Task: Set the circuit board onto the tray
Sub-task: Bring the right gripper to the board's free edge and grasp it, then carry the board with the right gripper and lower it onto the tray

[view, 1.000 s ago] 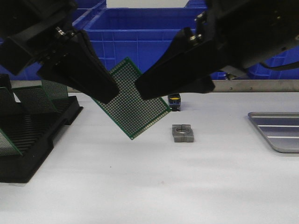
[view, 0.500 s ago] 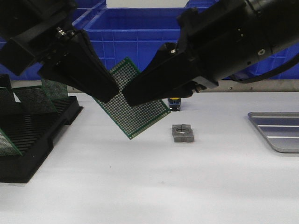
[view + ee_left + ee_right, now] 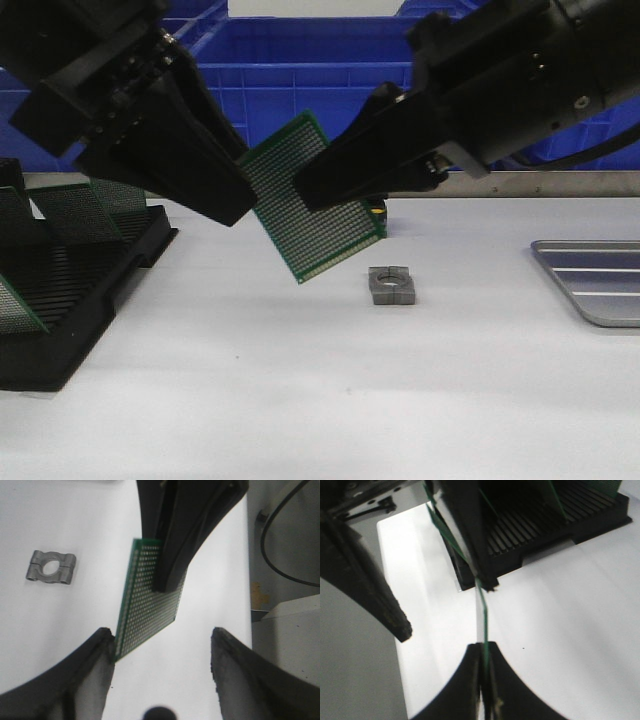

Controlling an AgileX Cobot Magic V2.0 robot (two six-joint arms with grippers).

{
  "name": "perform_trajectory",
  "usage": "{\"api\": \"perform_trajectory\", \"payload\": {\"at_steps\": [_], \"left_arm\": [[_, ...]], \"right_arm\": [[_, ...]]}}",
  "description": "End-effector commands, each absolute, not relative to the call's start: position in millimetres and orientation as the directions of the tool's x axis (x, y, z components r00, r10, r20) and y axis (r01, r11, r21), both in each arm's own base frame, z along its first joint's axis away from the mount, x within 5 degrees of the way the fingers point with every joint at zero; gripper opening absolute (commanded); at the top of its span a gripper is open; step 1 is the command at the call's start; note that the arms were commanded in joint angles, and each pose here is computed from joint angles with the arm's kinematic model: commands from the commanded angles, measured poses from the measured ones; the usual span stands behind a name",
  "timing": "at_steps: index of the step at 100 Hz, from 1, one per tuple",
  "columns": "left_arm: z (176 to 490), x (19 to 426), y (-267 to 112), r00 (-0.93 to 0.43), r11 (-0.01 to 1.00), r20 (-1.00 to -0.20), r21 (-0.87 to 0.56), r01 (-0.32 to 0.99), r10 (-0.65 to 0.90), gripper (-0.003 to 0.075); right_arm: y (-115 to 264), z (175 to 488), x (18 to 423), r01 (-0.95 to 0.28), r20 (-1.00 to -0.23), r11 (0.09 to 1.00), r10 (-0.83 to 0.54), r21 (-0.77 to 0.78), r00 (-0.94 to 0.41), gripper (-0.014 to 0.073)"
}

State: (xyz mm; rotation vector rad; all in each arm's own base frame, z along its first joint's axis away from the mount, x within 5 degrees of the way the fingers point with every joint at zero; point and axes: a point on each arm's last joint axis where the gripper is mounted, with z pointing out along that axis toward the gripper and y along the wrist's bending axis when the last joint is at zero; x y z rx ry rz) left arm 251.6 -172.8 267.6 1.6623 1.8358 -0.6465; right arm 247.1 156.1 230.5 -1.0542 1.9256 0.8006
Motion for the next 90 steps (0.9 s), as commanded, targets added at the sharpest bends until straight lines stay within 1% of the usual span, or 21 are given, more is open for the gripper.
{"api": "perform_trajectory", "payload": {"at_steps": [1,14,28,37,49,61,68,75,78,83,87,89,90], "left_arm": [[286,245,-175,-0.053,0.097,-0.732,0.018,0.995,0.679,0.041],[286,245,-175,-0.056,0.099,-0.732,0.016,0.995,0.679,0.041],[286,246,-175,-0.058,0.103,-0.734,0.016,0.995,0.677,0.041],[286,245,-175,-0.061,0.105,-0.736,0.014,0.994,0.674,0.0409],[286,245,-176,-0.062,0.105,-0.738,0.013,0.994,0.673,0.0409],[286,245,-176,-0.062,0.105,-0.737,0.013,0.994,0.673,0.0409],[286,245,-176,-0.062,0.105,-0.737,0.013,0.994,0.673,0.0409],[286,245,-176,-0.062,0.102,-0.737,0.01,0.995,0.673,0.0409],[286,245,-176,-0.062,0.098,-0.737,0.007,0.995,0.673,0.0409],[286,244,-176,-0.062,0.095,-0.737,0.004,0.995,0.674,0.0409],[286,244,-176,-0.062,0.095,-0.737,0.004,0.995,0.674,0.0409],[286,244,-176,-0.062,0.095,-0.737,0.004,0.995,0.674,0.0409],[286,244,-176,-0.062,0.095,-0.737,0.004,0.995,0.674,0.0409]], "right_arm": [[131,249,266,-0.778,-0.878,0.601,-0.256,0.184,-0.405,-0.0069],[86,249,284,-0.643,-0.866,0.731,-0.149,0.228,-0.478,-0.0069],[42,248,295,-0.502,-0.861,0.836,-0.073,0.223,-0.503,-0.0069],[18,247,298,-0.413,-0.86,0.888,-0.039,0.204,-0.509,-0.0069],[-5,240,303,-0.299,-0.849,0.938,-0.011,0.174,-0.529,-0.0069],[-19,225,309,-0.203,-0.822,0.967,0.012,0.155,-0.57,-0.0069],[-22,217,312,-0.165,-0.805,0.972,0.04,0.169,-0.592,-0.0069],[-23,207,316,-0.151,-0.788,0.971,0.055,0.186,-0.614,-0.0063],[-23,204,317,-0.151,-0.781,0.969,0.062,0.196,-0.621,-0.0049],[-22,200,319,-0.151,-0.774,0.965,0.072,0.214,-0.63,0.0001],[-22,198,320,-0.144,-0.768,0.962,0.088,0.23,-0.634,0.0065],[-22,196,321,-0.137,-0.765,0.962,0.097,0.236,-0.636,0.0115],[-22,196,321,-0.136,-0.765,0.962,0.099,0.237,-0.636,0.0115]]}}
